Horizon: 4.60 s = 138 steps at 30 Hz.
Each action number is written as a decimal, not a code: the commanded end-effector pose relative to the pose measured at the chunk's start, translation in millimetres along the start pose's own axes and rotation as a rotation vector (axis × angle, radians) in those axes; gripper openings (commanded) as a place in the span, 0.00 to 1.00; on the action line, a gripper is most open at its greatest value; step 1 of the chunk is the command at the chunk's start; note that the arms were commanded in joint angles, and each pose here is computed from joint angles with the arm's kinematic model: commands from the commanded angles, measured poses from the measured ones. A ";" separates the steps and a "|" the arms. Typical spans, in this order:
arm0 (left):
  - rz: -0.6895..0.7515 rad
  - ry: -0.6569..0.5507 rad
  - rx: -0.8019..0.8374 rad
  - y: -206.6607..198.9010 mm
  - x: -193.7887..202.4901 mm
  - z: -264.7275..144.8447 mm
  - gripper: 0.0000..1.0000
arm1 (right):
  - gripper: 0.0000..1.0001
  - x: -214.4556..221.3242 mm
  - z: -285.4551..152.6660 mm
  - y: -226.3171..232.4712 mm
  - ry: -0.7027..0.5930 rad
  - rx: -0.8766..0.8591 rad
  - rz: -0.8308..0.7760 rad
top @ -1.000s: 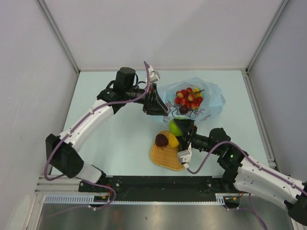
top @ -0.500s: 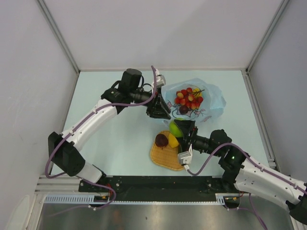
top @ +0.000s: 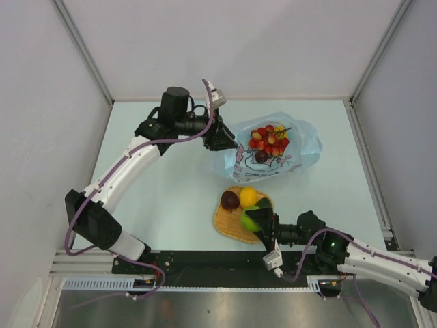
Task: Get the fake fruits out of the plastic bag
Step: Place the fake fruit on the plate, then take out the fake fruit from the plastic bag.
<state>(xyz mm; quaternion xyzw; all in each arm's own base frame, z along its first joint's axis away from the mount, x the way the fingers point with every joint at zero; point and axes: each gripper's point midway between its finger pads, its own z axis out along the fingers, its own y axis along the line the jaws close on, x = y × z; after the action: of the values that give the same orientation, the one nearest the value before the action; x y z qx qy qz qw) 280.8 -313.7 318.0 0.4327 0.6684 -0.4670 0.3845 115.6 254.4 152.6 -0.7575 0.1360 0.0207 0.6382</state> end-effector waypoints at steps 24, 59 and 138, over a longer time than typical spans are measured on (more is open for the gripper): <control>0.016 -0.051 -0.024 -15.6 7.5 -21.1 0.52 | 0.84 -15.4 11.5 77.9 -0.017 -0.240 0.021; -0.138 -0.064 -0.262 14.3 29.0 -30.2 0.80 | 0.97 77.0 -33.4 -187.4 0.521 0.558 0.396; -0.164 0.072 -0.252 15.7 75.1 -4.0 0.00 | 0.64 358.1 7.2 10.0 1.089 0.432 1.456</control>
<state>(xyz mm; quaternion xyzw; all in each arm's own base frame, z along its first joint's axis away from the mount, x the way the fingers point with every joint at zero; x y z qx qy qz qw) 264.5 -287.3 226.6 0.3268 0.7885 -0.3946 0.3403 456.1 199.2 59.0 -0.2810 0.8482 0.0198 0.4486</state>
